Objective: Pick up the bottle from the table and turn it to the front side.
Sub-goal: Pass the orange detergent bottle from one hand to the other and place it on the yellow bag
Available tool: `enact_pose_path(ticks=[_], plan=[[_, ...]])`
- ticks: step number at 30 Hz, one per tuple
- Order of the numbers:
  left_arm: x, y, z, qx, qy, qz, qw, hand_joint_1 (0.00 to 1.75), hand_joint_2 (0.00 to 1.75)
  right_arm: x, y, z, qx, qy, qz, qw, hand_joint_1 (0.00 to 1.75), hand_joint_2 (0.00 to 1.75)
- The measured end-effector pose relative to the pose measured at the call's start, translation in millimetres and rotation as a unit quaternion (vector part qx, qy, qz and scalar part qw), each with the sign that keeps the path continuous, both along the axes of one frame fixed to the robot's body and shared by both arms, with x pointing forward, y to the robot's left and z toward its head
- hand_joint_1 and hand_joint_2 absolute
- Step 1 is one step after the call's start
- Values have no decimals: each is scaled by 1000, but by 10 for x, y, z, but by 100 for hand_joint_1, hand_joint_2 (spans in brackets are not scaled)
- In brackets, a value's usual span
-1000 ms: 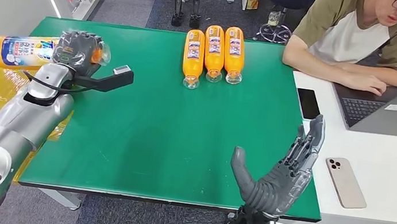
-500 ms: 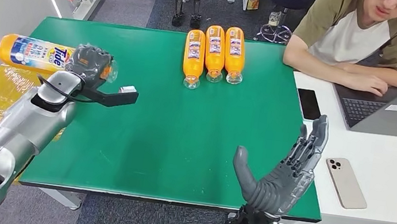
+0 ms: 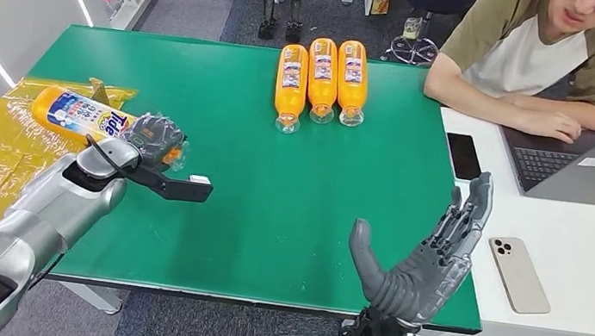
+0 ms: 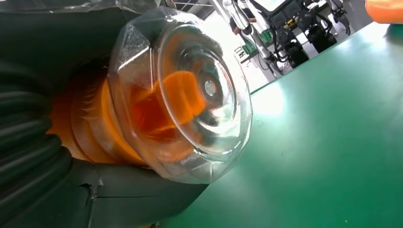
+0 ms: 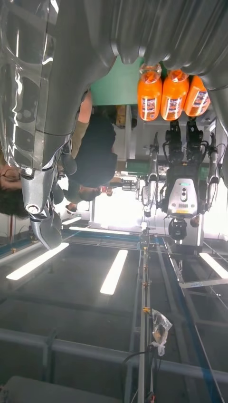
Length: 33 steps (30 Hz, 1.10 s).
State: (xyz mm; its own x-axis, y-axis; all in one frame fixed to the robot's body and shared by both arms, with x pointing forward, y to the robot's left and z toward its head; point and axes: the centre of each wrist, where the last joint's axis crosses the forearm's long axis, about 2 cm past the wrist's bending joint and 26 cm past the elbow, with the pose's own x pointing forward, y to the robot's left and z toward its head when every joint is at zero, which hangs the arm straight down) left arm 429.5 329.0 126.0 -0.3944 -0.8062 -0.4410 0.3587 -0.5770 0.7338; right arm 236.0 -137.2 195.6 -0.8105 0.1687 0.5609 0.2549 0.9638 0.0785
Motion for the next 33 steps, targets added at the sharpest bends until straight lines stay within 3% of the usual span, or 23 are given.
enact_pose_path(ticks=[18, 33], plan=[[-192, 197, -251, 19, 70, 102, 992, 175, 175, 23, 16, -29, 8, 14, 5, 1000, 0, 175], [-211, 265, -261, 45, 81, 190, 977, 175, 175, 29, 26, -48, 2, 14, 5, 1000, 0, 175]])
